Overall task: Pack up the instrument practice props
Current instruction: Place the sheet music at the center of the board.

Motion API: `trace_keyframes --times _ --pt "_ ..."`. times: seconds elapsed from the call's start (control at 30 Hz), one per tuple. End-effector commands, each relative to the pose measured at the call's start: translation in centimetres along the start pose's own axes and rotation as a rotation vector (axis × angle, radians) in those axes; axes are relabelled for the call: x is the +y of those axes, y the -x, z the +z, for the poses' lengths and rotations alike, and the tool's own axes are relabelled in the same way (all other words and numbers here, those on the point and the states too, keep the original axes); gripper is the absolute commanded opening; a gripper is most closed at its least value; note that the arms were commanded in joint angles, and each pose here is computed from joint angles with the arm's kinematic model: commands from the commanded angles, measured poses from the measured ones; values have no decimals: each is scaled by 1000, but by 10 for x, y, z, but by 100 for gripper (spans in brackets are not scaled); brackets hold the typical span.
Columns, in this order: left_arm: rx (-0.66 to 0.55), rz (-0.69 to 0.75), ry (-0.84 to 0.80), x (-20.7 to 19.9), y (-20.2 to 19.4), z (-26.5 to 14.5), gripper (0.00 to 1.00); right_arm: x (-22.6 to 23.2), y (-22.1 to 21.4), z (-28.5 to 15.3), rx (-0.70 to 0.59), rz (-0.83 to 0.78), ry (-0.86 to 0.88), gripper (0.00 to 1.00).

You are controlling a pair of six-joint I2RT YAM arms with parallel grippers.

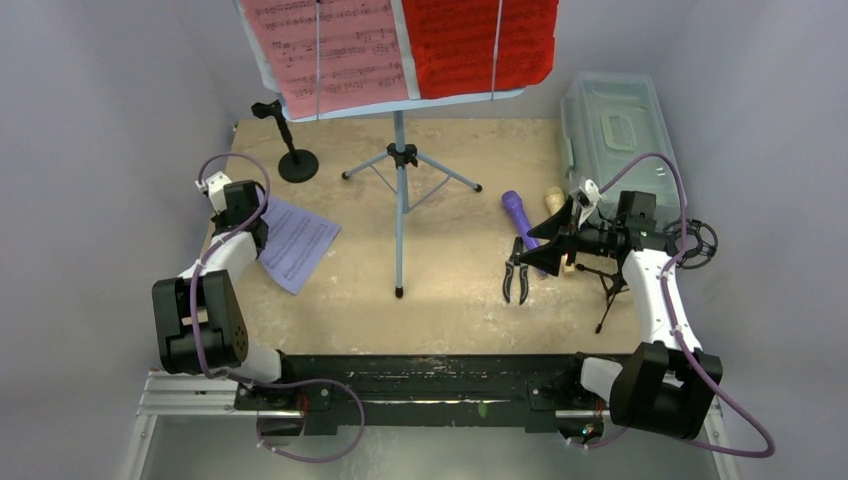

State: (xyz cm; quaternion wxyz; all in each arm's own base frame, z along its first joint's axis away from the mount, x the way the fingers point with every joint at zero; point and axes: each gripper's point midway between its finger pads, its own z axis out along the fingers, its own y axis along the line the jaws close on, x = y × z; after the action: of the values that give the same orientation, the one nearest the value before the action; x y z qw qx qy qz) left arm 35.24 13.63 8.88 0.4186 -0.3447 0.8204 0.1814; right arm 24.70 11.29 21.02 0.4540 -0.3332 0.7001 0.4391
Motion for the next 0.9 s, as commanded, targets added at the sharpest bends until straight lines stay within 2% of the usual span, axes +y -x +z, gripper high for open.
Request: trace_keyframes --times 0.0,0.17,0.2,0.33,0.43,0.47,0.5,0.67,0.87 --pt "-35 -120 -7 -7 25 8 5 3 5 0 -5 -31 9 82" --pt "0 -137 5 -6 21 16 20 3 5 0 -3 -29 9 81" --pt "4 -142 9 -5 23 17 26 3 4 0 -3 -28 7 82" --pt "7 -164 83 7 26 16 64 2 4 0 0 -27 5 82" --pt "-6 -193 138 18 33 8 77 1 3 0 2 -24 4 82" --pt "-10 -198 140 19 35 5 78 -11 -6 -2 53 -23 -62 82" --pt "-15 -203 140 20 38 1 79 -1 1 0 10 -23 -5 82" --pt "-8 -214 88 20 39 -19 81 -1 1 1 6 -22 1 82" --pt "-20 -165 -118 3 40 -49 81 -2 0 1 9 -18 3 82"
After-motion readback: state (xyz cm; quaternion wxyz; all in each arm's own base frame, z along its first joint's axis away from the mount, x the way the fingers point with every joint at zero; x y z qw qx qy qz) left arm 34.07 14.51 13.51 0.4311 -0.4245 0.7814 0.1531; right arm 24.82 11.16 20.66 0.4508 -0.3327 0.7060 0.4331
